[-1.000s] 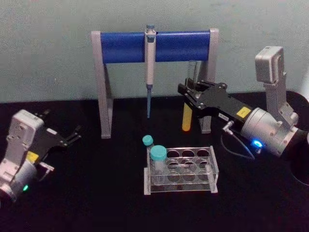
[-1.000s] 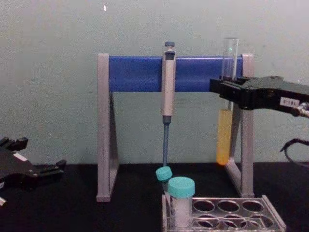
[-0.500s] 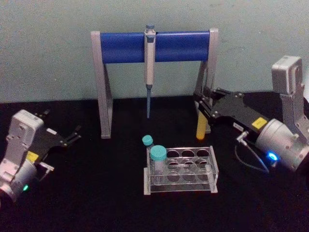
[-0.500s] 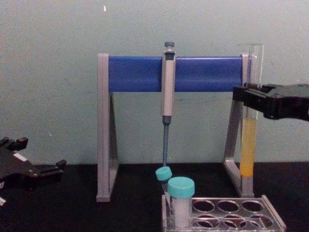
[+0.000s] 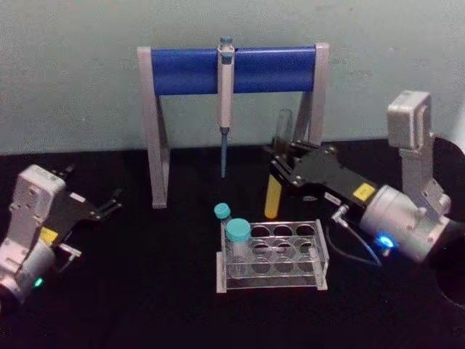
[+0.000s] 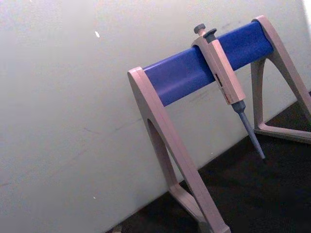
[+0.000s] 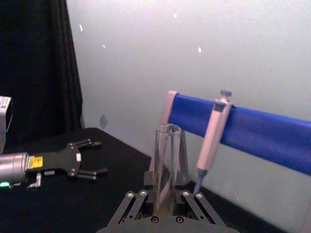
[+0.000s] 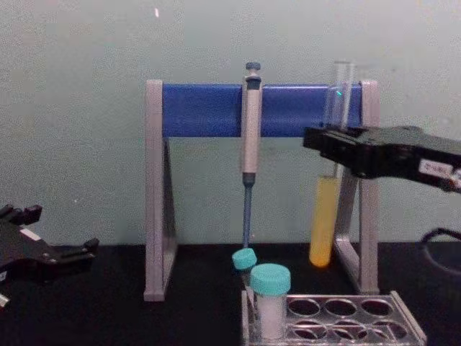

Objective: Pick up the test tube from the test tube rack, shake it, then place it back into the test tube rack.

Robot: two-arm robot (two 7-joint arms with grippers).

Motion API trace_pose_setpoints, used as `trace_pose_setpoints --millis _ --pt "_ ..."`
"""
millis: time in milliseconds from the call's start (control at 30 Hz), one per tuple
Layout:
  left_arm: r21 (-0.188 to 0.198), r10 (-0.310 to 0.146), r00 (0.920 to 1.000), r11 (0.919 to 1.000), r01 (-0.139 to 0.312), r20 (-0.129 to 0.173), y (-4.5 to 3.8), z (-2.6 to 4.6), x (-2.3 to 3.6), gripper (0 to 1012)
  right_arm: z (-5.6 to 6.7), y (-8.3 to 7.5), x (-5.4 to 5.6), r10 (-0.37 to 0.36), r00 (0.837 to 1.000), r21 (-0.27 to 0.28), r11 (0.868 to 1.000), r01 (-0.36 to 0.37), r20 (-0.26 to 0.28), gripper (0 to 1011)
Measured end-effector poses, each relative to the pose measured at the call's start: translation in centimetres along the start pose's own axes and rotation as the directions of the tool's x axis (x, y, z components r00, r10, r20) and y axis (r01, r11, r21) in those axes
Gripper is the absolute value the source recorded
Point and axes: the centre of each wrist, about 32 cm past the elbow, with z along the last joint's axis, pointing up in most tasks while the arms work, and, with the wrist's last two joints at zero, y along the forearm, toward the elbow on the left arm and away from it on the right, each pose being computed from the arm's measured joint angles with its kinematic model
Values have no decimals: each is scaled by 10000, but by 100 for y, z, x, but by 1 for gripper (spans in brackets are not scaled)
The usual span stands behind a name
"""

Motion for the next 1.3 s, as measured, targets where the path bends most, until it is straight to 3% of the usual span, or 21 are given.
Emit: trace_pose_setpoints --millis 233,467,1000,1300 --pt "0 0 10000 10000 0 0 0 0 0 1010 -12 207 122 131 9998 139 9998 -133 146 234" --pt "1 0 10000 10000 0 -1 0 0 0 1010 -32 264 215 -132 9997 143 9998 129 227 234" --pt "1 0 10000 10000 0 0 0 0 0 1009 -22 142 276 -782 9964 120 9969 779 319 234" --pt "-1 0 10000 10000 0 0 0 0 0 1010 20 -76 228 -1292 9906 -93 9915 1297 439 234"
